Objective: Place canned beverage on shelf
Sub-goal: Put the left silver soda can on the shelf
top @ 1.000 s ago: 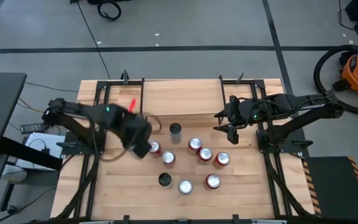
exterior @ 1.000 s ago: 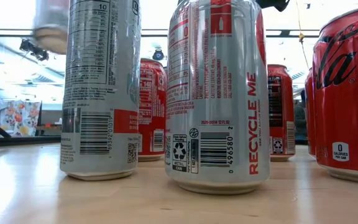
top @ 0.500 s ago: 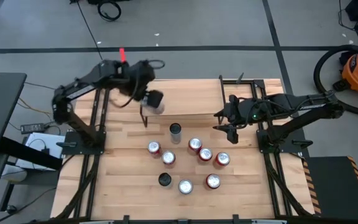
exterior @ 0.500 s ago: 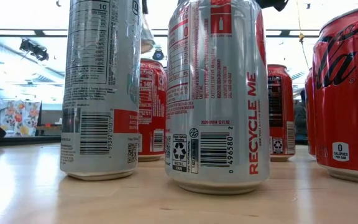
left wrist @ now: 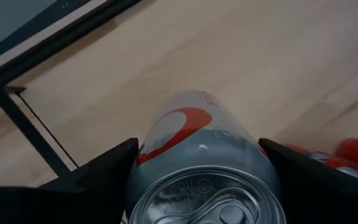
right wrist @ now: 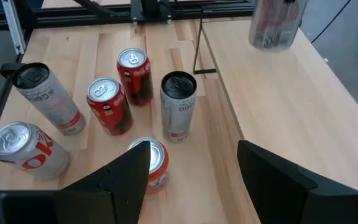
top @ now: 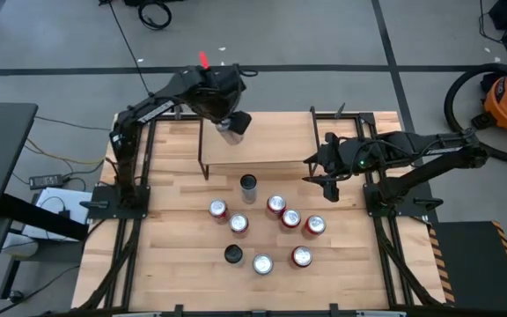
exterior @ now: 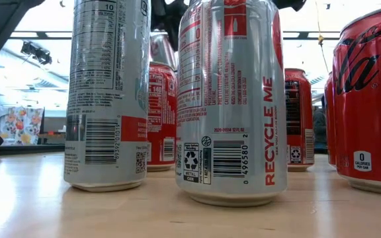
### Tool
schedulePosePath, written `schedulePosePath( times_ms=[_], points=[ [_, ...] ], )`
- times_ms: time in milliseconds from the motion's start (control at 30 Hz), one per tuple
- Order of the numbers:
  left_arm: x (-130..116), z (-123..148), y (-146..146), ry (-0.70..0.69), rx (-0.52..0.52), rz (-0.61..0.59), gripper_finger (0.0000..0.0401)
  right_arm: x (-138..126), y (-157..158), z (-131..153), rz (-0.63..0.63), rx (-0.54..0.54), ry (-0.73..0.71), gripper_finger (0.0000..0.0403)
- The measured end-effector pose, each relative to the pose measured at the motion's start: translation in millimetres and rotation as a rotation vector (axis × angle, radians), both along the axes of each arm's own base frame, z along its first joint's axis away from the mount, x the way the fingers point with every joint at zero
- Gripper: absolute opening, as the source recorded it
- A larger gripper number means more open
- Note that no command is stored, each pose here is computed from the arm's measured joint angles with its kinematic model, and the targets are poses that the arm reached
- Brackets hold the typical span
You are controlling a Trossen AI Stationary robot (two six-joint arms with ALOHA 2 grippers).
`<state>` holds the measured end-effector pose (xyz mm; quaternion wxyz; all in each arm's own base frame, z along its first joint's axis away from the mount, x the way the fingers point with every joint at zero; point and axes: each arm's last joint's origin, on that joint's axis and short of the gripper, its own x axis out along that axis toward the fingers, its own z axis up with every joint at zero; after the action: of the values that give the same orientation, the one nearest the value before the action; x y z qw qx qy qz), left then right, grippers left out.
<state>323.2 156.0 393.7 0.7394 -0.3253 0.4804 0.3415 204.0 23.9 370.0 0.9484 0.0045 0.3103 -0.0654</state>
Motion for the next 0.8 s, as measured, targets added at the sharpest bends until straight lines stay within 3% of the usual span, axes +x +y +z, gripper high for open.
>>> schedulePosePath(
  times_ms=[367,800],
  points=[
    [-5,-11,25,0.107,0.085,-0.153,0.0322,2,-15,1,-0.125,-0.022,-0.021,0.0251],
    [-8,-11,30,0.116,0.087,-0.163,0.0329,6,-21,5,-0.129,-0.024,-0.062,0.0251]
  ],
)
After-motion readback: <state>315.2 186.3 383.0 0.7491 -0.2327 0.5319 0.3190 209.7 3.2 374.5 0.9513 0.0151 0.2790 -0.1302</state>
